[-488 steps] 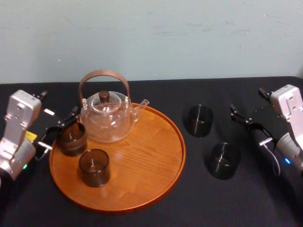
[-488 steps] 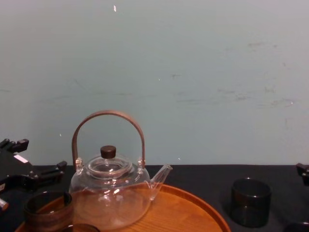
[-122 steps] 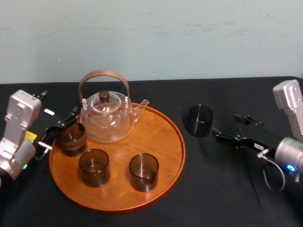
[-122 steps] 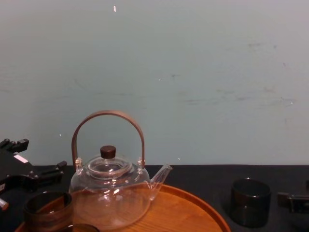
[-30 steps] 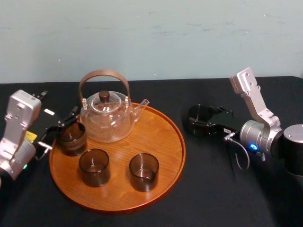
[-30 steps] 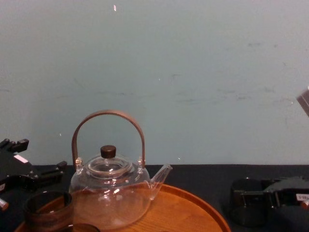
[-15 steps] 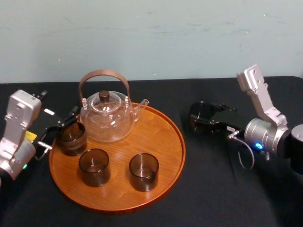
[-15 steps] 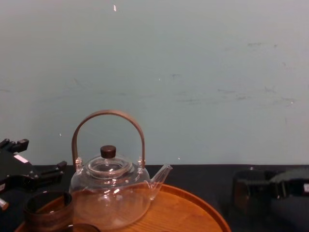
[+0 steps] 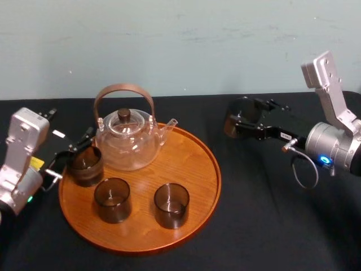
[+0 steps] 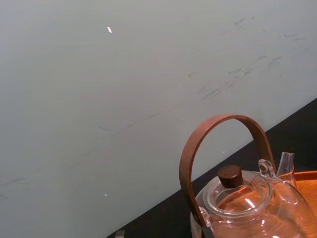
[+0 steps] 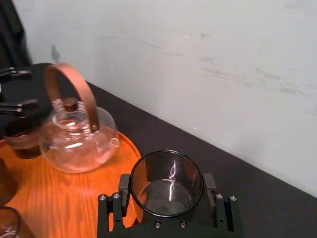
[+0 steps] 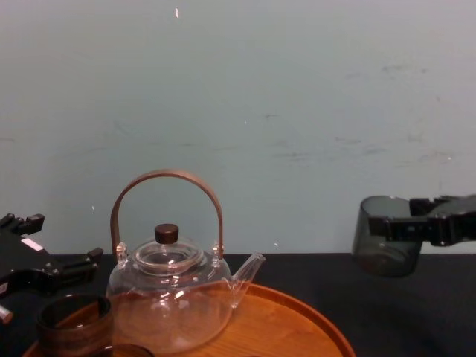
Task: Pick up the glass from the table and place it on the tray.
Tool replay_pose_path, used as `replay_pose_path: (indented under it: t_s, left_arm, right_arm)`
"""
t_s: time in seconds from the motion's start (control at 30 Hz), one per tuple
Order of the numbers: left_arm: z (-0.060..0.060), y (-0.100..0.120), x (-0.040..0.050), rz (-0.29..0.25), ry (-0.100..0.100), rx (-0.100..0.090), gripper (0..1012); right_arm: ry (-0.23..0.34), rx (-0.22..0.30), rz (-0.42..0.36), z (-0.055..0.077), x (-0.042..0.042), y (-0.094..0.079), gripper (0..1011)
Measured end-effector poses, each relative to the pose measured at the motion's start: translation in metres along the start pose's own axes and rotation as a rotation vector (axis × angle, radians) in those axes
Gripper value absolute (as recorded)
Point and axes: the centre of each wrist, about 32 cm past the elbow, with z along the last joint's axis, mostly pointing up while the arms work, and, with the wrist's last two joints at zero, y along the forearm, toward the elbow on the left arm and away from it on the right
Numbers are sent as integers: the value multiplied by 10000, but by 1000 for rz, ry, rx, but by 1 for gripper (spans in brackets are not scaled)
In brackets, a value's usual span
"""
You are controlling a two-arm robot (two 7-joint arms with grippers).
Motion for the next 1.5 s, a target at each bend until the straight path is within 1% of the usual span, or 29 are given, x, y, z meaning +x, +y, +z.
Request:
replay_pose_path:
  t_s: [0.17, 0.3, 0.43, 0.5, 0.57, 0.6, 0.63, 0.77, 0.87, 1.03, 1.17, 1.5]
  left_arm:
    - [0, 0, 0, 0, 0, 0, 1001]
    - [0, 0, 0, 0, 0, 0, 1001]
    - [0, 0, 0, 0, 0, 0, 1001]
    - [0, 0, 0, 0, 0, 0, 1002]
    - [0, 0, 0, 0, 0, 0, 1001]
    - [0, 0, 0, 0, 0, 0, 1001]
    - [0, 0, 0, 0, 0, 0, 1001]
    - [0, 0, 0, 0, 0, 0, 1001]
    - [0, 0, 0, 0, 0, 0, 1001]
    - [0, 0, 0, 0, 0, 0, 1001]
    - [0, 0, 0, 0, 0, 0, 1001]
    - [0, 0, 0, 0, 0, 0, 1001]
  right_arm:
    - [-20, 9, 40, 63, -55, 9, 885]
    - [-34, 10, 89, 88, -135, 59, 885]
    - [-40, 13, 123, 99, -191, 106, 885]
    - [-47, 15, 159, 106, -257, 161, 885]
    - [-48, 14, 174, 102, -291, 190, 885]
    - [-48, 13, 188, 93, -321, 216, 885]
    - [-48, 13, 188, 93, -321, 216, 885]
    - [-45, 7, 219, 46, -397, 285, 885]
    - [-43, -2, 235, 6, -438, 329, 885]
    - [-37, -17, 248, -61, -475, 394, 885]
    - [-34, -23, 249, -99, -486, 428, 885]
    - [-20, -60, 245, -248, -500, 505, 885]
